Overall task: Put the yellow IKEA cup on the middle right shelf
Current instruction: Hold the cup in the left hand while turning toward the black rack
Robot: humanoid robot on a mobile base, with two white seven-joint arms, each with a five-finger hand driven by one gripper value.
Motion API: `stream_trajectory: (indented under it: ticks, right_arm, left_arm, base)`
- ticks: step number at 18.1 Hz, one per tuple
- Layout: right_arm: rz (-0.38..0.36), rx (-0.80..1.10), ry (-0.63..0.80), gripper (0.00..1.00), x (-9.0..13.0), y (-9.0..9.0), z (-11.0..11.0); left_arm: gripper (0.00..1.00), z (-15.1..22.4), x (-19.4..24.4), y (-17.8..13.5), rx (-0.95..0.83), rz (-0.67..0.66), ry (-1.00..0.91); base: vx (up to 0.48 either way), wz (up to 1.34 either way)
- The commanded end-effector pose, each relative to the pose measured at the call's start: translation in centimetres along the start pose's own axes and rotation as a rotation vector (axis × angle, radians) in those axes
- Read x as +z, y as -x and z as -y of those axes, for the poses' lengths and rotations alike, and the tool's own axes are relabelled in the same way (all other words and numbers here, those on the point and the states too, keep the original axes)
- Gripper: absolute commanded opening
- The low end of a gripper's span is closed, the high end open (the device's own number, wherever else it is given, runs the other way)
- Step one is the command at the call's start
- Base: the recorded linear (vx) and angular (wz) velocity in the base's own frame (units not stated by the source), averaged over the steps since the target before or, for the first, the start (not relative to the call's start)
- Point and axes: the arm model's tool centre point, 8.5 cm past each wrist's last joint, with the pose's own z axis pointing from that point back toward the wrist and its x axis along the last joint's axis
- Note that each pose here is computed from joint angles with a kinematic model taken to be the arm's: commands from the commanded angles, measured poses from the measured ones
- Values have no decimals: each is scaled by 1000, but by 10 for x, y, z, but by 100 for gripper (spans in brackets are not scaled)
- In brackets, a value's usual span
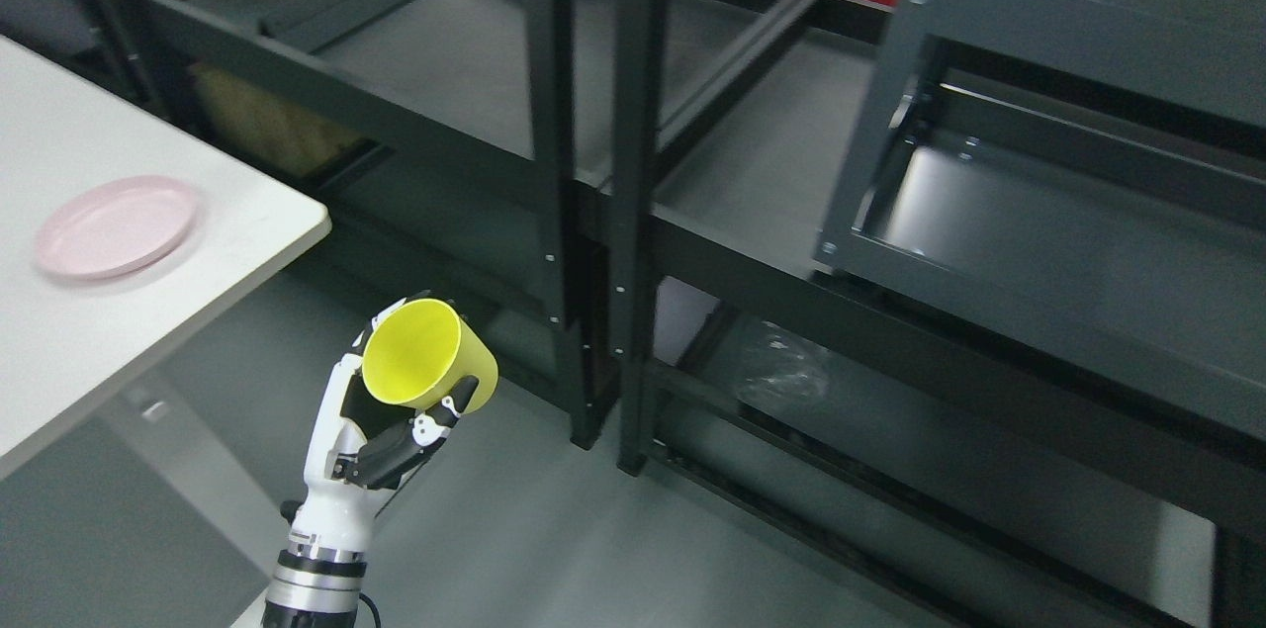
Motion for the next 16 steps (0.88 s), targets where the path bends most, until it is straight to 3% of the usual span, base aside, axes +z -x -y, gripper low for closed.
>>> stream_trajectory:
  ticks: [1, 9, 16]
  right_arm:
    - [-15, -3, 12, 99, -1, 9, 10]
    - [-15, -3, 12, 99, -1, 9, 10]
    - [-15, -3, 12, 99, -1, 9, 10]
  left_arm:
    - [2, 1, 10, 7, 0, -39, 11]
    - [2, 2, 9, 11, 4, -47, 12]
    - [2, 5, 6, 10, 6, -41, 23]
  base:
    - [-185, -916]
    - [-156, -923]
    - [-24, -278]
